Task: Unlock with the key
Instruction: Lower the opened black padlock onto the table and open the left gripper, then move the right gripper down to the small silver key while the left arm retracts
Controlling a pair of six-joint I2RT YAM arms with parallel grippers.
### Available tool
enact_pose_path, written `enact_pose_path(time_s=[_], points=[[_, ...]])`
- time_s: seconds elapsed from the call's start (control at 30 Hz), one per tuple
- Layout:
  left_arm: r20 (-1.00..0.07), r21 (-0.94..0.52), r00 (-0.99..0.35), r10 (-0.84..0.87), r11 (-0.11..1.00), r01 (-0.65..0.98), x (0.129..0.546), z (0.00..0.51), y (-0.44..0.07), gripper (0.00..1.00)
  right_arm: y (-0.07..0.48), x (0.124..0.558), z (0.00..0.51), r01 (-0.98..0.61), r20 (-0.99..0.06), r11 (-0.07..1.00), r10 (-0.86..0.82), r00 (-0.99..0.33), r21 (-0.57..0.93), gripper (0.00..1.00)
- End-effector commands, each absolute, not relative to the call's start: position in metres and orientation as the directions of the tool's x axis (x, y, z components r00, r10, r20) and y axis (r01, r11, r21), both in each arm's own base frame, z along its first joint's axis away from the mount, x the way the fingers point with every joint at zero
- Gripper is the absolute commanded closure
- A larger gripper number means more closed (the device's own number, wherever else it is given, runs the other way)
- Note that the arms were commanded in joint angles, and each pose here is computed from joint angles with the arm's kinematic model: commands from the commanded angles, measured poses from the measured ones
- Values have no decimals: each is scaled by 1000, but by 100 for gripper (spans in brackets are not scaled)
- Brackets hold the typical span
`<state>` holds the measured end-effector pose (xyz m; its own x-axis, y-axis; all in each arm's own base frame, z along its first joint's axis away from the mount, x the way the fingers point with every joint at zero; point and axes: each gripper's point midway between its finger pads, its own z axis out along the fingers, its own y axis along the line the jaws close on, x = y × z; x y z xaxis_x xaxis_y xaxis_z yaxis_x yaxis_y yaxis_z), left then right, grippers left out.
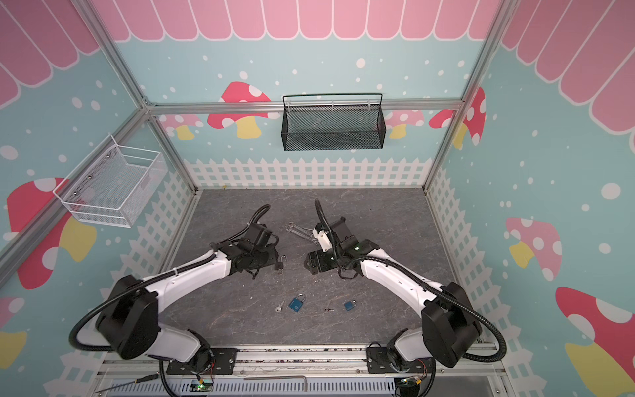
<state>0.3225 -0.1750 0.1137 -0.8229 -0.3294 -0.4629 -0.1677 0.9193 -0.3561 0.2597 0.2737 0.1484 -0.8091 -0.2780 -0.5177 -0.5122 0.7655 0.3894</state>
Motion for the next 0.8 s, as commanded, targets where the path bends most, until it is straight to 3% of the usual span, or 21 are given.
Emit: enact_pose_path(time_s=[0.0, 0.37, 0.77], points=[[-472, -431, -780, -410, 880, -201, 315, 131, -158, 57, 300, 237, 156, -517, -493, 747, -291, -820, 419, 12], [-478, -547, -710, -518, 808, -221, 271, 160, -111, 57, 359, 170, 125, -532, -392, 718, -376, -840, 450, 13], [-473, -576, -661, -582, 772, -268, 251, 163, -89, 56, 398, 155, 86, -576, -298, 701, -493, -817, 420, 14]])
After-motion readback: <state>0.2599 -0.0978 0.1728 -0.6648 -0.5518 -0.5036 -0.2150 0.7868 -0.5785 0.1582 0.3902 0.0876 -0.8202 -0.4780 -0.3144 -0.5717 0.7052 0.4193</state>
